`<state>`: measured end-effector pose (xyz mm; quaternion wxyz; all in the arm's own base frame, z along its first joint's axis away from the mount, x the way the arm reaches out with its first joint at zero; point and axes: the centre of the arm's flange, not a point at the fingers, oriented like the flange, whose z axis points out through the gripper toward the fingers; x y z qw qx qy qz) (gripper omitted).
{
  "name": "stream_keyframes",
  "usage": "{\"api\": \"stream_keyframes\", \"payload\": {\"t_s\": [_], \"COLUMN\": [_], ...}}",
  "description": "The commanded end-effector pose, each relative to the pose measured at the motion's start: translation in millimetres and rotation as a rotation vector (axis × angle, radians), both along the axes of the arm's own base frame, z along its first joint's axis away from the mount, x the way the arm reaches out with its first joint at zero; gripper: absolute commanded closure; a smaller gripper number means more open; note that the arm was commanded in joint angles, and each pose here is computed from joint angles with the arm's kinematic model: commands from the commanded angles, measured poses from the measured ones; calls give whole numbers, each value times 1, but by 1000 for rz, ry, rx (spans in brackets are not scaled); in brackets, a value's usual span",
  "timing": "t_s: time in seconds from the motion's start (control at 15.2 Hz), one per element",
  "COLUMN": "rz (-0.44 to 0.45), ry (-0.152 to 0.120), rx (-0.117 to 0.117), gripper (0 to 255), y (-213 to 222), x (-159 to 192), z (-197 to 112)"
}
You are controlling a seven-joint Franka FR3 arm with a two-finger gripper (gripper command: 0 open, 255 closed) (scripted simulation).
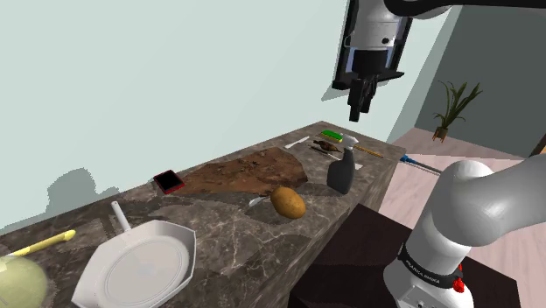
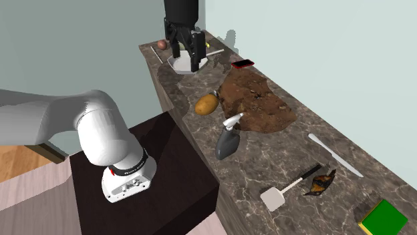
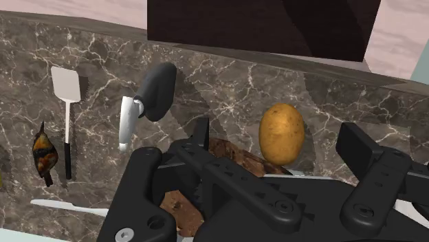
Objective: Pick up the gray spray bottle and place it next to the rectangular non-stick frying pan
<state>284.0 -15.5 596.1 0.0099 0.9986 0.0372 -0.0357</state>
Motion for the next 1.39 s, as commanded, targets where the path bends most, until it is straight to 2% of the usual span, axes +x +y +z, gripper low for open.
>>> {"api": "stream_keyframes", "payload": {"t_s": [0.0, 0.66, 1.32], "rz": [0, -68, -137], "ry": [0, 210, 420], "rx": [0, 7, 15], "gripper": [0, 0, 0], "y": [0, -74, -153], "x": [0, 90, 151], "z": [0, -100, -217]}}
